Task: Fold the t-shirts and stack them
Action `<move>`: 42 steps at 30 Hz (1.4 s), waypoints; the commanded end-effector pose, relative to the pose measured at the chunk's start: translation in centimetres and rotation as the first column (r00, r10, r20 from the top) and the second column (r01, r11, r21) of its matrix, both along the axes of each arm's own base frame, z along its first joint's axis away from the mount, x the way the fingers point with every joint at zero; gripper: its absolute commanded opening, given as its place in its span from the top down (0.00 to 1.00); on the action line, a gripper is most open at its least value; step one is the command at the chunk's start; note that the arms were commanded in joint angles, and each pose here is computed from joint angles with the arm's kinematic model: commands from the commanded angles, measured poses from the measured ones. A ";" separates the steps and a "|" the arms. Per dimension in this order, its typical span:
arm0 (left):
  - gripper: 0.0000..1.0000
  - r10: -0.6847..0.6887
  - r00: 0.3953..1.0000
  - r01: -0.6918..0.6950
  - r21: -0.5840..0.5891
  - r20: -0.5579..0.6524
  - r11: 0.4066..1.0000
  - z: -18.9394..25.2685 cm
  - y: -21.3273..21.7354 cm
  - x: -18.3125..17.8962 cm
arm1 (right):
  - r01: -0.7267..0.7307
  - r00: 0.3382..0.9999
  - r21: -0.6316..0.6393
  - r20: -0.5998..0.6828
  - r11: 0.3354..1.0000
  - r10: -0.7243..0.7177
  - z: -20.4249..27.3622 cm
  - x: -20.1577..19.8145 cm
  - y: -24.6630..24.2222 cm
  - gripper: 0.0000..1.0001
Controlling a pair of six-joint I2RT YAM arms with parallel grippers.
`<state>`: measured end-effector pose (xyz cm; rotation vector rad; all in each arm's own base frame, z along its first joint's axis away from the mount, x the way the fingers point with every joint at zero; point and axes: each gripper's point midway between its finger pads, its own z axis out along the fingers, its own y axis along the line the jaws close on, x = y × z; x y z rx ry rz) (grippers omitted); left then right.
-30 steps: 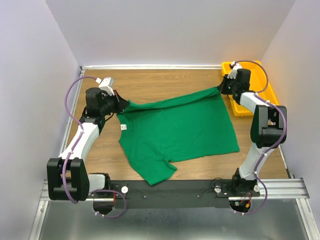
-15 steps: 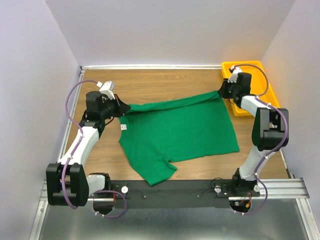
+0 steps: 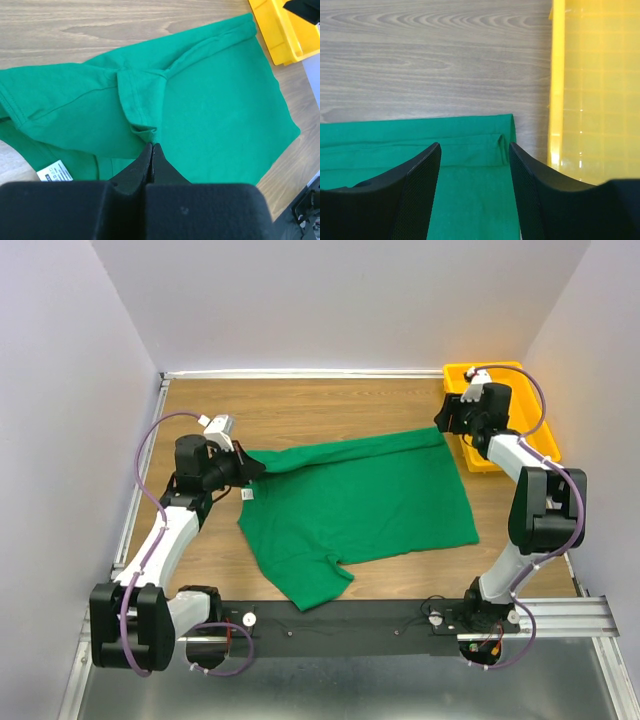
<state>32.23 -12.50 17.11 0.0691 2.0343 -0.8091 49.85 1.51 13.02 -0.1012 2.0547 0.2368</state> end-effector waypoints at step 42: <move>1.00 -0.111 0.980 0.107 -0.037 -0.163 0.994 -3.0 -4.5 -5.0 | -0.064 0.996 0.090 -0.050 0.994 0.069 -0.9 -2.7 1.7 0.37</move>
